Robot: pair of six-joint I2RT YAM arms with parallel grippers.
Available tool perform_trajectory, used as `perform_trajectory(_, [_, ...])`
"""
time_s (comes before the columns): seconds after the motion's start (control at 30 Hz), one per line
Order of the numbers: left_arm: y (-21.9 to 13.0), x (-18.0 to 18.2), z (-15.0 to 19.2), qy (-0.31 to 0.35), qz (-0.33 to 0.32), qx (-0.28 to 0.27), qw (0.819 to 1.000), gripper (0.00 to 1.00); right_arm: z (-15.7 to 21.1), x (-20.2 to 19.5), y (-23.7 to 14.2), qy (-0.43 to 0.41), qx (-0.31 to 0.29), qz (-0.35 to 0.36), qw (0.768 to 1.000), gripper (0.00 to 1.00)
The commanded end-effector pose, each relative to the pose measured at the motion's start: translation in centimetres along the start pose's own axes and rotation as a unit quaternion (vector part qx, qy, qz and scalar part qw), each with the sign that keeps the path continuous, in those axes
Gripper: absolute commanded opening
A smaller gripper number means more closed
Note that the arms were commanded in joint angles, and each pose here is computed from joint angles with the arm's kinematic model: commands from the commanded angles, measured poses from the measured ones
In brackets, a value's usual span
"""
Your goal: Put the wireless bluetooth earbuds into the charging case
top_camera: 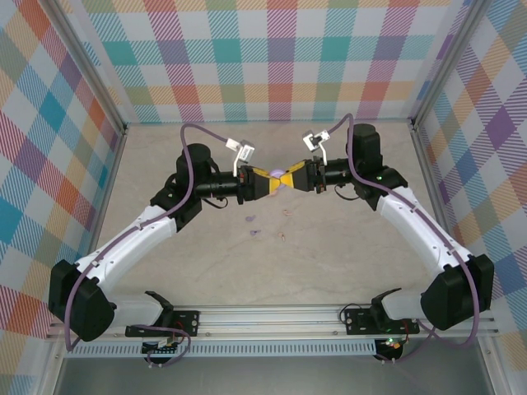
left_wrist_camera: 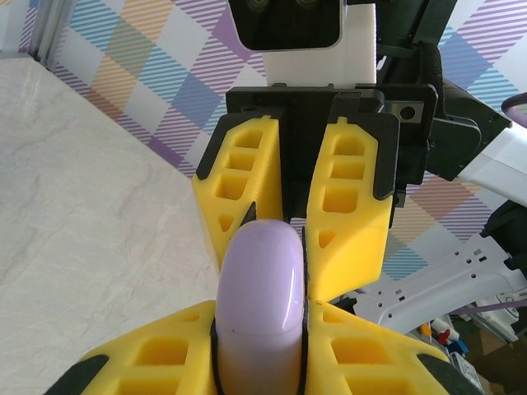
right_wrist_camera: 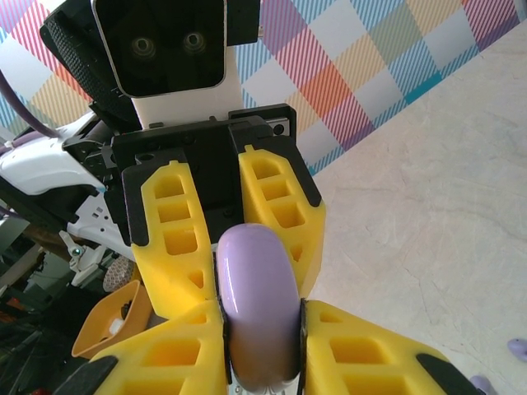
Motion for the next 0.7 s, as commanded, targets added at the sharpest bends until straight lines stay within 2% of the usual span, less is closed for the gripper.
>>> perform_trajectory(0.0, [0.5, -1.7, -0.3, 0.022, 0.017, 0.005, 1.0, 0.17, -0.7, 1.4, 0.0, -0.029, 0.001, -0.005, 1.0, 0.32])
perform_trajectory(0.03, [0.4, -1.4, -0.4, 0.024, 0.008, 0.001, 1.0, 0.16, -0.6, 1.2, -0.1, -0.028, 0.003, 0.009, 1.0, 0.41])
perform_trajectory(0.13, [0.3, -0.5, -0.7, 0.041, -0.026, -0.016, 0.999, 0.13, -0.5, 0.9, -0.6, -0.033, 0.01, 0.052, 0.998, 0.55])
perform_trajectory(0.23, [0.2, 0.4, -1.2, 0.087, -0.048, -0.047, 0.994, 0.13, -0.6, 1.0, -1.2, -0.036, 0.017, 0.085, 0.996, 0.56])
perform_trajectory(0.43, [0.1, -0.1, -0.4, 0.228, -0.019, -0.063, 0.971, 0.14, -0.5, 1.3, -2.6, -0.037, 0.021, 0.15, 0.988, 0.6])
perform_trajectory(0.67, [-0.3, -1.1, 0.0, 0.294, -0.01, -0.06, 0.954, 0.14, 0.6, 1.8, -3.0, -0.028, 0.043, 0.167, 0.985, 0.64])
Point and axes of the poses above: each hand's point on the last joint's axis, 136 mm out from that joint toward the fingers, its own y axis out along the fingers, its own x axis along the line the jaws close on, z = x × y, the point moved 3 cm from there along -y, back along the fingers, and after that the axes turned 13 degrees about -y, right-handed, at the moved point
